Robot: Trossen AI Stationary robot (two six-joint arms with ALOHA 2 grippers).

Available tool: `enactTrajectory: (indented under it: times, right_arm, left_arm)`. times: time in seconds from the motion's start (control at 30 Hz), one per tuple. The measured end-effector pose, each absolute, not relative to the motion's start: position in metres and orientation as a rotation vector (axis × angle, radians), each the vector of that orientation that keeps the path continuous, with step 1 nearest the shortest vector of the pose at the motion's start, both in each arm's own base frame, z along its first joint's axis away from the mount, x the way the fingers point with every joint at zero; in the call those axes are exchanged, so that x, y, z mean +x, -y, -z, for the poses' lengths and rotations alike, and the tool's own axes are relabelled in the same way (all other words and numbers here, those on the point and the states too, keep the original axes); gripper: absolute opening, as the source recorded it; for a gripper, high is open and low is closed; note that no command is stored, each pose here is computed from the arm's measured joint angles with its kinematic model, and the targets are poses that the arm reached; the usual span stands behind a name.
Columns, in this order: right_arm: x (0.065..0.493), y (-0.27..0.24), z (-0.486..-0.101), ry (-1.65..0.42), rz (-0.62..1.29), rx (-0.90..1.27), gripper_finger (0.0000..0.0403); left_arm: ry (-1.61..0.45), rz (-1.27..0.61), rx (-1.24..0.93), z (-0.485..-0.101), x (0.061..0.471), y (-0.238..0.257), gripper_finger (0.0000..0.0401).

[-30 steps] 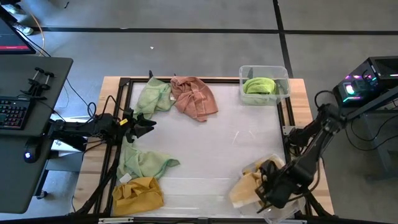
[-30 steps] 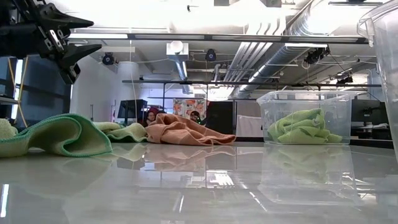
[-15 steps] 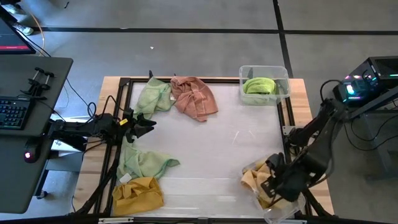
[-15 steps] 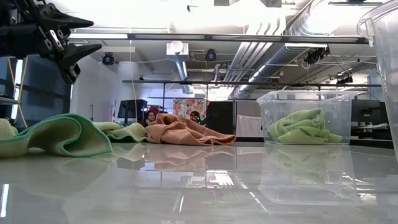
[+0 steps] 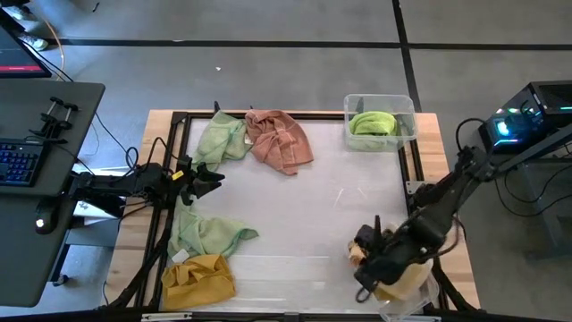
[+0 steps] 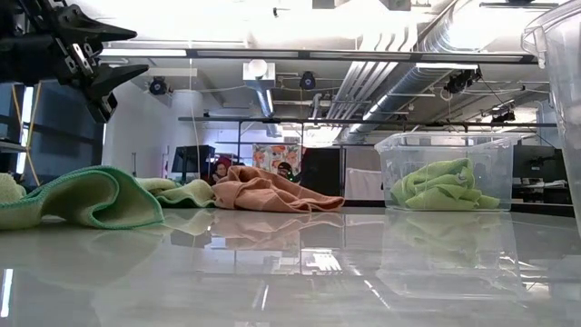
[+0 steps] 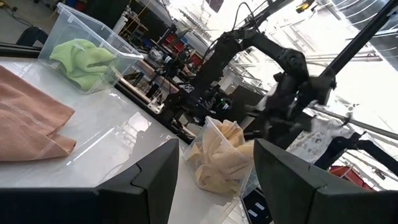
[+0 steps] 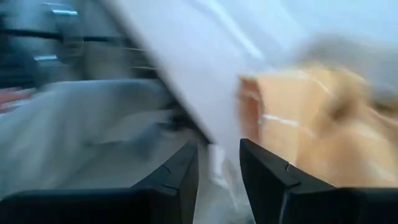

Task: Sort towels by color in basket
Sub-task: Put the orange patterned towel into the bottom transparent bin

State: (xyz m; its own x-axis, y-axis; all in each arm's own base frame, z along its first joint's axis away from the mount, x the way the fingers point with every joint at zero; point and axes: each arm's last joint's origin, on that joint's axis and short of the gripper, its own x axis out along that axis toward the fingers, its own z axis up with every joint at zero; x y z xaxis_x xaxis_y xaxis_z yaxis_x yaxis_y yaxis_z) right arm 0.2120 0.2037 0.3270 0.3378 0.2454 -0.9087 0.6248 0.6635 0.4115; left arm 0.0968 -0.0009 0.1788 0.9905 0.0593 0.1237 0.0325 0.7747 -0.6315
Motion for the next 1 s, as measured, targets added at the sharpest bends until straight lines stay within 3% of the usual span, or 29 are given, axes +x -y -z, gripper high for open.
enactTrajectory:
  times: [0.2,0.43,0.57,0.7,0.8,1.0]
  right_arm:
    - [0.2,-0.206,-0.297,-1.482,0.706,0.853,0.011]
    - [0.193,-0.218,-0.293,-1.614,0.826,0.977,0.011]
    - [0.189,-0.214,-0.327,-1.501,0.823,1.089,0.011]
    - [0.179,-0.203,-0.353,-1.41,1.0,1.136,0.011]
    - [0.173,-0.2,-0.345,-1.41,1.071,1.171,0.0107]
    - [0.174,-0.201,-0.295,-1.452,1.199,1.08,0.0082]
  left_arm:
    - [0.139,-0.015,-0.685,-0.179,0.097,0.001,0.0195]
    - [0.139,-0.014,-0.685,-0.179,0.097,0.001,0.0195]
    - [0.139,-0.014,-0.685,-0.179,0.097,0.001,0.0195]
    - [0.14,-0.015,-0.685,-0.179,0.097,0.001,0.0195]
    - [0.139,-0.015,-0.685,-0.179,0.097,0.001,0.0195]
    - [0.12,-0.021,-0.684,-0.177,0.097,0.001,0.0195]
